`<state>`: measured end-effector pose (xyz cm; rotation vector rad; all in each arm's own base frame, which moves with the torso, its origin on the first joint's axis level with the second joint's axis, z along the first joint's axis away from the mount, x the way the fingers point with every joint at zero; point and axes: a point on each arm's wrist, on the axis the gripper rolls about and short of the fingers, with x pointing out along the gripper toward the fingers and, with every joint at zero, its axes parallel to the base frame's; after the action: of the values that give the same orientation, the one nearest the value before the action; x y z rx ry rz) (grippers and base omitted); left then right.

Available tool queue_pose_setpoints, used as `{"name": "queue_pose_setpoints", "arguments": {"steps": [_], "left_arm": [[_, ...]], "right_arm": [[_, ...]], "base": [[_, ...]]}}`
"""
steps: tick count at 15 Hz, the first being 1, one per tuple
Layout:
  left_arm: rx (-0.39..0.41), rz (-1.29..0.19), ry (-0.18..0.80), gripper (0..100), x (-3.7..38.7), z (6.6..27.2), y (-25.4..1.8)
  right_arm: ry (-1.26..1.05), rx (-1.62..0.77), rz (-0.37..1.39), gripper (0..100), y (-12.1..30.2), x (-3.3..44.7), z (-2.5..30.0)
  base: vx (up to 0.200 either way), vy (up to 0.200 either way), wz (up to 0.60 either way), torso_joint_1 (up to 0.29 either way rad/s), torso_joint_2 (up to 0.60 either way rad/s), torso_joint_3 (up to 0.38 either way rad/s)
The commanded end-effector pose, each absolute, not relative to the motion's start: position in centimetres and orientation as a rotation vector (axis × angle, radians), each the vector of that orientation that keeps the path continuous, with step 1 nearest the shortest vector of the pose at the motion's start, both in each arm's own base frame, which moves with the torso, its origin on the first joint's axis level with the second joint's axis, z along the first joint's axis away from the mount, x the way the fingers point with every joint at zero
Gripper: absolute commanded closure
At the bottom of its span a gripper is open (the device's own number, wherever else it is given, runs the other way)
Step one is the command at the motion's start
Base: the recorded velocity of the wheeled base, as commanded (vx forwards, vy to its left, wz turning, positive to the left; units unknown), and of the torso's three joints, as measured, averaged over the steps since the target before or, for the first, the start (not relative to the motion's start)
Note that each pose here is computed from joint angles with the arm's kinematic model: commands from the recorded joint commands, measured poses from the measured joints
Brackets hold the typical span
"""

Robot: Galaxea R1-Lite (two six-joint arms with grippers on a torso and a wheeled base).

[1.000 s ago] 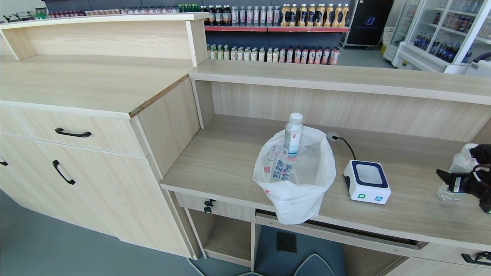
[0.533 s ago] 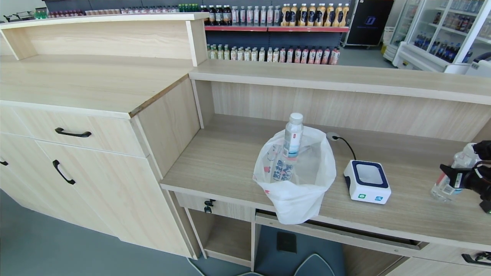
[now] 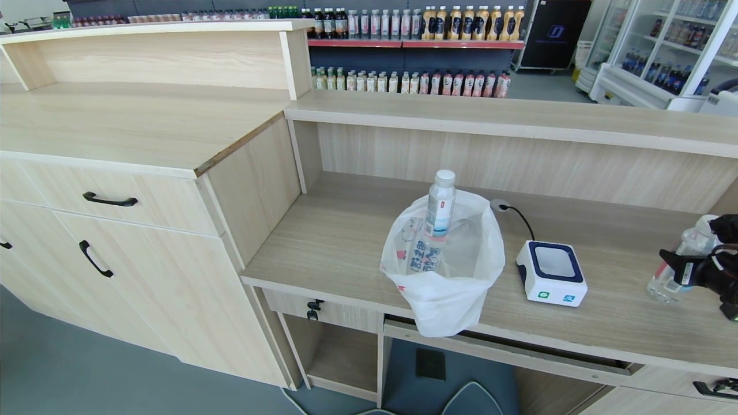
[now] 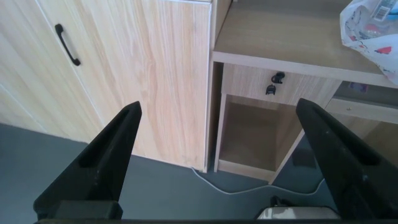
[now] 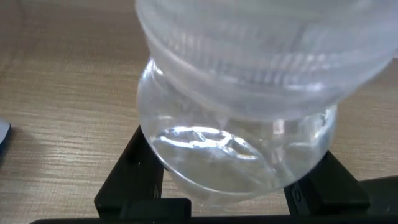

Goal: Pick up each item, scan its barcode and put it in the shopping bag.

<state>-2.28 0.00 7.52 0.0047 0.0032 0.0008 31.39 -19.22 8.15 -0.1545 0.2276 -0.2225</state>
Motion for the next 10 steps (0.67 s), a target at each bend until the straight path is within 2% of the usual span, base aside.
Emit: {"name": "queue_pose_setpoints", "arguments": {"steps": [1, 7, 10], "left_arm": [[0.005, 0.002, 0.003, 0, -2.3, 7.5, 0.0], [0.005, 0.003, 0.003, 0, -2.3, 7.5, 0.0], [0.005, 0.002, 0.003, 0, -2.3, 7.5, 0.0]], "right_arm": [[0.249, -0.147, -0.218, 100, -19.4, 31.7, 7.1], [0.219, -0.157, -0.216, 100, -19.6, 32.6, 7.7], [0.184, -0.101, -0.211, 100, -18.9, 32.6, 9.1]], "base": [[0.0, 0.0, 0.0, 0.0, 0.0, 0.0], [0.0, 0.0, 0.0, 0.0, 0.0, 0.0], [0.0, 0.0, 0.0, 0.0, 0.0, 0.0]]}}
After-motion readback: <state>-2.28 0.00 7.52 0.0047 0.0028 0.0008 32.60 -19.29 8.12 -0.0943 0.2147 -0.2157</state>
